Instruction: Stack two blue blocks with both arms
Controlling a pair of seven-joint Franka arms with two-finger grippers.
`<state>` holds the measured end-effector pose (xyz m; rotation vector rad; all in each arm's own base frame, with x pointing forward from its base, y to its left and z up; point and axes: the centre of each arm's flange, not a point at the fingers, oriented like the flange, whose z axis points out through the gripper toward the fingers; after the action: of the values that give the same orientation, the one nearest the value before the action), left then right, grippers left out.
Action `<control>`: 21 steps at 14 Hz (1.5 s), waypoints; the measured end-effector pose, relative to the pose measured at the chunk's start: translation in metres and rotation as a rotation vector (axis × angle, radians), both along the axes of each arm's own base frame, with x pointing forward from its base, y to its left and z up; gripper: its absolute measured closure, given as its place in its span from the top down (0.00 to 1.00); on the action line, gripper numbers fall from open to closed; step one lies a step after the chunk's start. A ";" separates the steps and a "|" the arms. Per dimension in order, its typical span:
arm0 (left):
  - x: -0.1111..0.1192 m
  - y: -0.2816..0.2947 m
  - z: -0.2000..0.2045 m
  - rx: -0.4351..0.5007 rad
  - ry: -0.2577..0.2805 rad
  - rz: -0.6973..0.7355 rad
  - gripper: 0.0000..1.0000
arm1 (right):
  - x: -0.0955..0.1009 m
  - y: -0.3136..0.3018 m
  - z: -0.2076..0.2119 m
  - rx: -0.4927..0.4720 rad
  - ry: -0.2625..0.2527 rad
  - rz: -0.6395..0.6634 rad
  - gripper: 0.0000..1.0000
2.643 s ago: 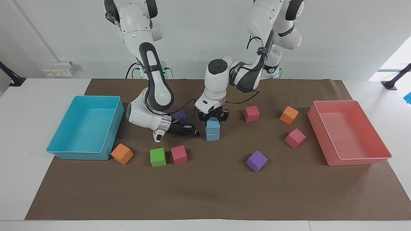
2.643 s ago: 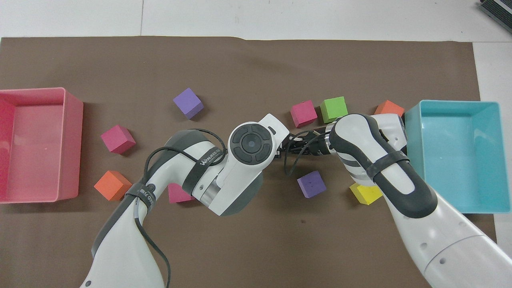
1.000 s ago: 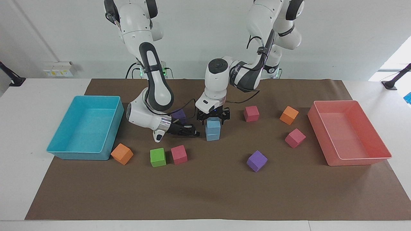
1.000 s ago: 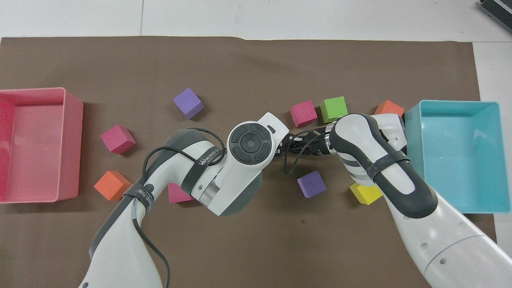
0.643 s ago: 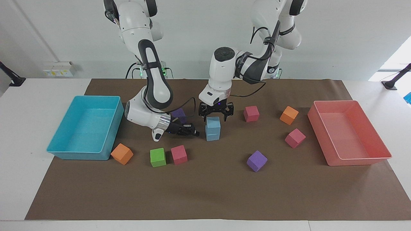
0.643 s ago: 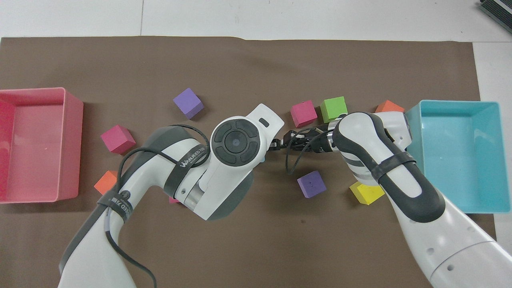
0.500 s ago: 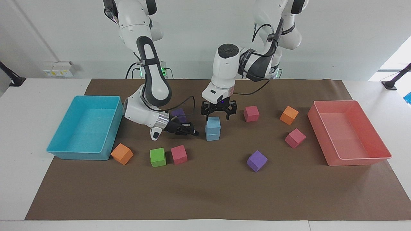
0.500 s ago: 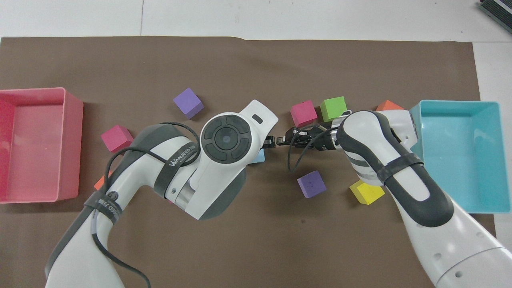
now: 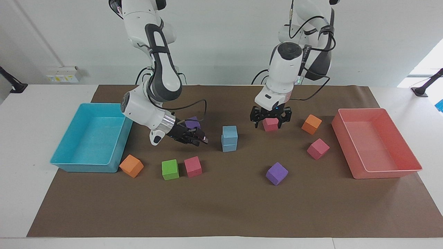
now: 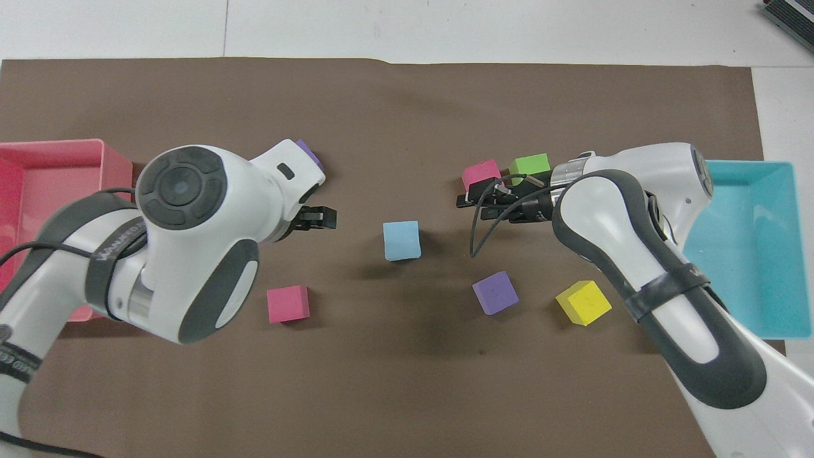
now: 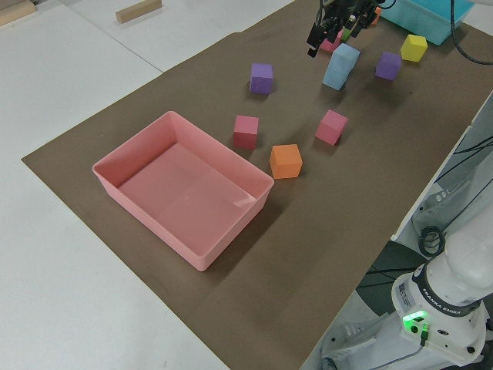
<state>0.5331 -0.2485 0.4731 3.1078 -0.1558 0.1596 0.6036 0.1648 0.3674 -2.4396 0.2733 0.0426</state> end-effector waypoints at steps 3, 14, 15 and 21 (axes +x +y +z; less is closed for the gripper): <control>0.009 0.069 0.016 0.010 -0.014 -0.039 1.00 | -0.002 -0.008 0.024 -0.143 -0.030 0.033 1.00; 0.045 0.153 0.140 0.031 -0.028 -0.054 1.00 | 0.003 -0.129 0.105 -0.574 -0.036 0.109 1.00; 0.051 0.157 0.146 0.036 -0.024 -0.067 1.00 | 0.004 -0.142 0.114 -0.588 -0.046 0.090 1.00; 0.051 0.208 0.175 0.051 0.004 -0.086 1.00 | -0.028 -0.158 0.201 -0.672 -0.135 0.075 1.00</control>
<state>0.5840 -0.0405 0.6483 3.1442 -0.2968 0.1500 0.5753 0.0065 0.5684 -3.1007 0.1475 -0.2142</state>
